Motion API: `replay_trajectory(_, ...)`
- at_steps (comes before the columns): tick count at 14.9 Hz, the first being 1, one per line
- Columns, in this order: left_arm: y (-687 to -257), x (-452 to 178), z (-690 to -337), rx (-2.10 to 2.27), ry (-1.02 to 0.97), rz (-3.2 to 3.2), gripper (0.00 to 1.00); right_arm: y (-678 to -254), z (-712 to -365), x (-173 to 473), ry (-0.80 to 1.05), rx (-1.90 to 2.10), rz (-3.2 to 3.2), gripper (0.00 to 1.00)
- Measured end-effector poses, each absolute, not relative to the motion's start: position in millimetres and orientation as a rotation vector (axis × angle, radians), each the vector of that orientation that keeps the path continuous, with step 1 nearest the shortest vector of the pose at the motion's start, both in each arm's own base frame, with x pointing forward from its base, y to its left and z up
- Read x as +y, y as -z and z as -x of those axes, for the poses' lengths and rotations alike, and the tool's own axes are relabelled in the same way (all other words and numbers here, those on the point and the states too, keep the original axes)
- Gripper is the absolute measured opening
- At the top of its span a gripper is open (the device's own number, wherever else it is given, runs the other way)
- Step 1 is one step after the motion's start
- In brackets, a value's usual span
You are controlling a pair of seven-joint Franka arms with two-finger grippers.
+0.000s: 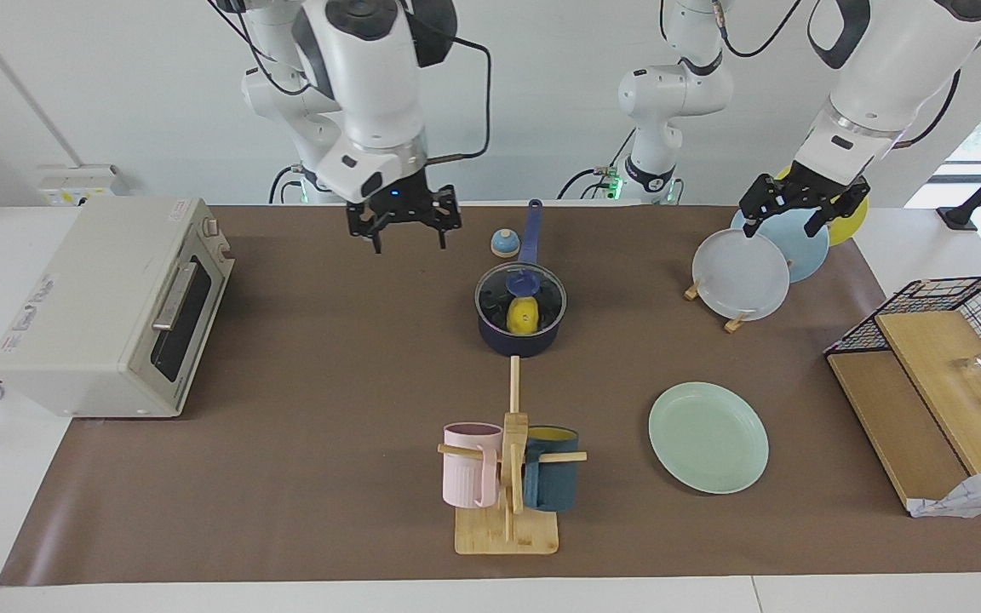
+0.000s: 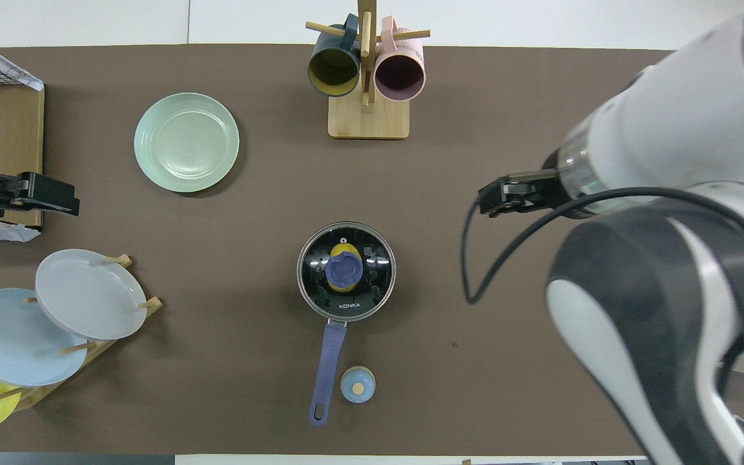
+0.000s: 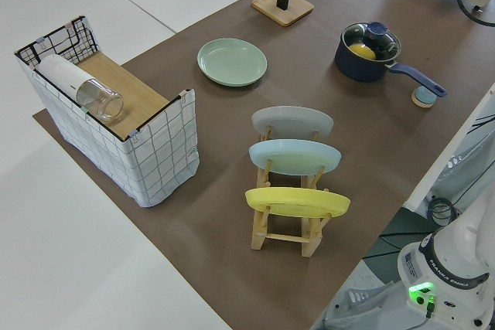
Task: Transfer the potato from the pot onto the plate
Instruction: 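Reach the right gripper to the pot and grasp the lid knob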
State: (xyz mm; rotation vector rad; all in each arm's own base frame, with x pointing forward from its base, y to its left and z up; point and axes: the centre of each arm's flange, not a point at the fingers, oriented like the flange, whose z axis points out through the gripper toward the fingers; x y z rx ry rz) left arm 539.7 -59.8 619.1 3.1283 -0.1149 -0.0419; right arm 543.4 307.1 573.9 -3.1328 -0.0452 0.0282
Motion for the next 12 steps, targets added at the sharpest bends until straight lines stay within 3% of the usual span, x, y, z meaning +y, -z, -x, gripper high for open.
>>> replay_trajectory(5, -619, -60, -540, -0.115, 0.042, -3.128, 1.0, -520, -513, 421, 0.068, -0.01, 3.092, 1.0)
replay_trajectory(12, -619, -60, -540, -0.115, 0.042, -3.128, 1.0, -457, -465, 427, 0.167, -0.133, 3.103, 1.0)
